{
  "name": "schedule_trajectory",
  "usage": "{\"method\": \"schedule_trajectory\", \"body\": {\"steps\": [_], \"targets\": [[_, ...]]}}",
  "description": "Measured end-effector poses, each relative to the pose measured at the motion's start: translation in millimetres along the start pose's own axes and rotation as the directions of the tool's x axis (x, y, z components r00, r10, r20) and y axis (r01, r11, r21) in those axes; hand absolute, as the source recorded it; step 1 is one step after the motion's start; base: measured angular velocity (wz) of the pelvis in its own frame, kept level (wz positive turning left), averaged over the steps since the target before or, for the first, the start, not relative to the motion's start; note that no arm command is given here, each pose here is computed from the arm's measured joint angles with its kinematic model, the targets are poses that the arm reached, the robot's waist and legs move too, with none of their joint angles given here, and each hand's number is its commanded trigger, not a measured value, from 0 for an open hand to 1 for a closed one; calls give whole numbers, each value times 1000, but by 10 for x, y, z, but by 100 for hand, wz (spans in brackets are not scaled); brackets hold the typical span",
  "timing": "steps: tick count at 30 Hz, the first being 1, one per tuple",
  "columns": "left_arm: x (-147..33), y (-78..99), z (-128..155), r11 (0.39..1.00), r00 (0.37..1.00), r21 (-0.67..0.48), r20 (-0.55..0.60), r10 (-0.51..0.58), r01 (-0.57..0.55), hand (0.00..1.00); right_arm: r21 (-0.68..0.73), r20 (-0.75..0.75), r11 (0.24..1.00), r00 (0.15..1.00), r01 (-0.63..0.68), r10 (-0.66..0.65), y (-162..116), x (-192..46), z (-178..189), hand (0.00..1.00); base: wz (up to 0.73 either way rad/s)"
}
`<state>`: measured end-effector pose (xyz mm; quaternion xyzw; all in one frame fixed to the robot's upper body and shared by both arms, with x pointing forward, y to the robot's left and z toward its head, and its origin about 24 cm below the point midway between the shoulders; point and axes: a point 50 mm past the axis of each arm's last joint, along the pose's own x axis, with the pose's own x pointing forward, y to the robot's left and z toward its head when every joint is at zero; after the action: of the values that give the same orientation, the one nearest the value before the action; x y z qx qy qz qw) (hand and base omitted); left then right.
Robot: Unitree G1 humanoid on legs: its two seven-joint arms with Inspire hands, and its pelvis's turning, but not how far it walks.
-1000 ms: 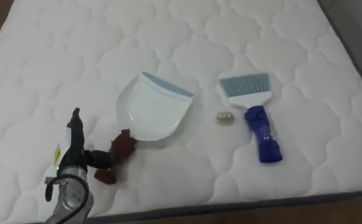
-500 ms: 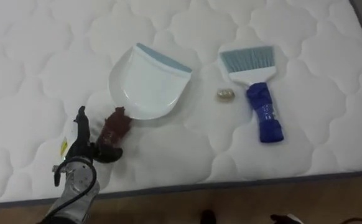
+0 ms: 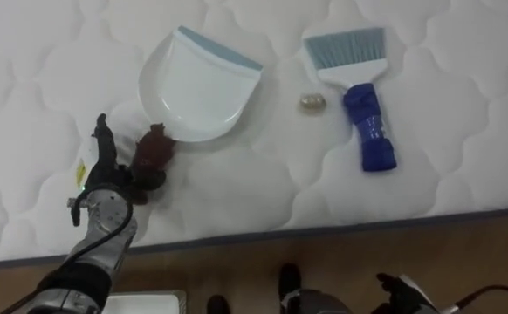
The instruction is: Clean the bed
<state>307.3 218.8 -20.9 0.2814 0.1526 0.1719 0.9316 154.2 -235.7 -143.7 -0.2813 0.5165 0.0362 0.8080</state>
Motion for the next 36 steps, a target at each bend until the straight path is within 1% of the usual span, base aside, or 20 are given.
{"method": "schedule_trajectory", "body": {"steps": [4,11,15,20,31,36], "targets": [[14,8,35,1000,1000,0,10,11,-11,0,-24,0,1000,1000,-10,10,19,-2,-5,0,11],[54,27,111,999,999,-31,13,37,-36,0,9,6,1000,1000,-12,12,23,0,23,0,3],[41,17,11,999,999,-30,-35,31,-32,0,37,1,999,1000,-20,20,16,4,42,0,0],[30,9,-46,998,997,-51,-73,29,-33,0,37,6,999,1000,-24,24,8,9,83,0,-2],[26,-9,-46,999,997,-39,-71,21,-24,0,68,13,997,999,-33,32,13,12,116,0,0],[49,27,-26,999,998,-36,-64,30,-32,0,70,15,997,999,-32,31,10,12,122,0,0]]}}
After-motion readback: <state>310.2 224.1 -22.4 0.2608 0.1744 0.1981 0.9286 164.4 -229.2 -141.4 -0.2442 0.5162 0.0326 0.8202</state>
